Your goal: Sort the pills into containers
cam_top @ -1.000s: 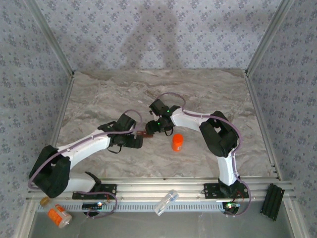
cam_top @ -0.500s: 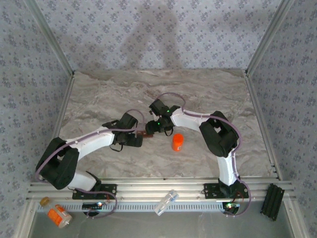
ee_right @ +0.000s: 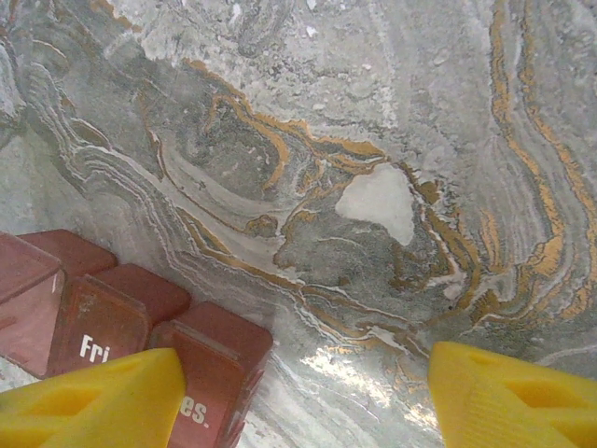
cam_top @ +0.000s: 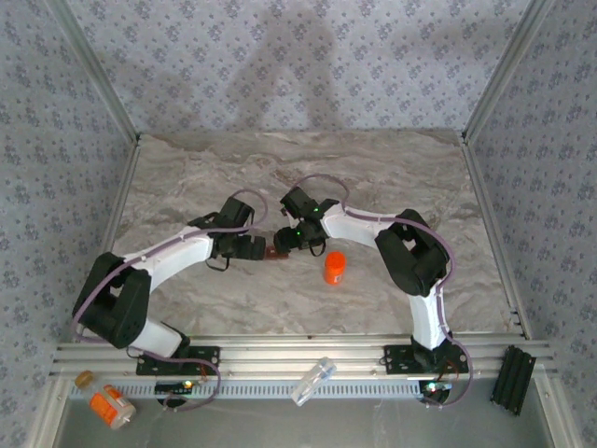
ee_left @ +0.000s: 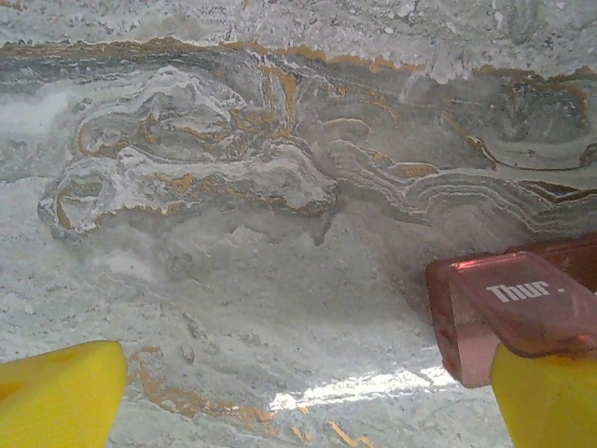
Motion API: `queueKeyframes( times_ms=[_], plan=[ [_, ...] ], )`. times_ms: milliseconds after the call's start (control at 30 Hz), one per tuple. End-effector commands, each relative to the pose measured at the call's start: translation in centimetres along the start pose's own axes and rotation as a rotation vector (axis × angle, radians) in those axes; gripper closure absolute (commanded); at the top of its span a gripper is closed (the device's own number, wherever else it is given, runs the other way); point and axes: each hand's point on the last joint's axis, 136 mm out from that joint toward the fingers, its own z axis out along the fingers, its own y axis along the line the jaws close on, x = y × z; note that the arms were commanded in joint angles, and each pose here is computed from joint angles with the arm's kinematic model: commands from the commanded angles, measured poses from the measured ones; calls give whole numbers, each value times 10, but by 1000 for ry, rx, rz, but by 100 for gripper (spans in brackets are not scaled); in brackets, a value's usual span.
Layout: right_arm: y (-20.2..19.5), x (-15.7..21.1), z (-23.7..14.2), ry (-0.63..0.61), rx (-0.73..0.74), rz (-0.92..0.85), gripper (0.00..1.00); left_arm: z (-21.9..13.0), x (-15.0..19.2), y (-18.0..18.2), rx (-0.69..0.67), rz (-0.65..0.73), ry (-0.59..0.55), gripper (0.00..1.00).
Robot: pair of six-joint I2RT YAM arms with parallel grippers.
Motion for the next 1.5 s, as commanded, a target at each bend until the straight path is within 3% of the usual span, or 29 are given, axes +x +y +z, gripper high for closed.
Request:
queueKeyframes(
  times_ms=[0,433,1000,1467],
  plan=[
    [-22,43,29,139,100,-9,28,-2,-20,-4,6,17,-38,0],
    [-22,45,30,145,100,-10,28,8,-35,-5,2,11,-43,0],
    [-19,42,30,148,100,-15,28,29,-30,5,-8,-11,-6,0],
    [-18,40,28,150,101,-20,28,19,-47,-2,35,-49,-35,0]
  ],
)
